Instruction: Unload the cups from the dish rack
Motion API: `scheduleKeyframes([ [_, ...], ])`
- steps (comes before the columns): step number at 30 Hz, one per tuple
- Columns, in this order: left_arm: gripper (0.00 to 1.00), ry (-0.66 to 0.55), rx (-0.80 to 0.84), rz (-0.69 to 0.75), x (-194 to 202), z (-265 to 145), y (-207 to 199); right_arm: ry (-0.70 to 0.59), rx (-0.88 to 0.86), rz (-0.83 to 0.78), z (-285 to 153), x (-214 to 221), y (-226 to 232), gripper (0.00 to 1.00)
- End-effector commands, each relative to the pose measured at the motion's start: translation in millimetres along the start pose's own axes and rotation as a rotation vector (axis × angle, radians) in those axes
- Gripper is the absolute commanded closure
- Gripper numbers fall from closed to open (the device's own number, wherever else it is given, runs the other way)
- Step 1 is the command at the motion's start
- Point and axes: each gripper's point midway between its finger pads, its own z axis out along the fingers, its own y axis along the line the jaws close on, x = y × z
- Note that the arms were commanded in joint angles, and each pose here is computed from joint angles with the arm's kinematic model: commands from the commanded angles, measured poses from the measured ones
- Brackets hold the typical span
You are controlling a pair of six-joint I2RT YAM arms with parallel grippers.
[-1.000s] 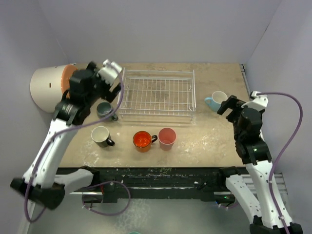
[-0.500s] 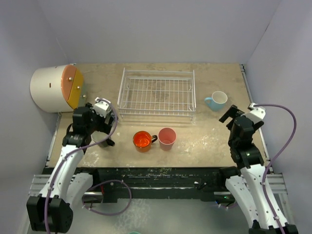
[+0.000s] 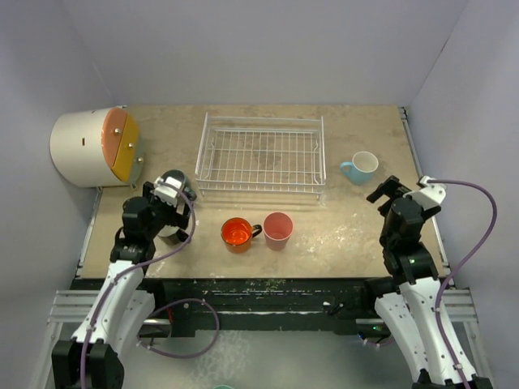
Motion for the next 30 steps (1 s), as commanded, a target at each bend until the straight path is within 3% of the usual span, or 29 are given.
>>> scheduleKeyframes([
  [1, 0.01, -0.193, 0.061, -0.001, -38, -13, -13, -0.051, -0.02, 0.074, 1, -13, 8, 0.0],
  [6, 0.01, -0.157, -0.123, -0.088, -24, -16, 14, -0.052, -0.025, 0.086, 3, -14, 11, 0.0],
  [17, 0.01, -0.155, -0.119, -0.087, 13, -5, 6, -0.06, -0.021, 0.095, 1, -17, 9, 0.0],
  [21, 0.01, -0.17, -0.214, -0.126, 24, -11, 18, -0.065, -0.018, 0.099, 2, -15, 8, 0.0],
  [30, 0.01, -0.169, -0.255, -0.15, 26, -12, 24, -0.068, 0.003, 0.089, 5, -8, 3, 0.0],
])
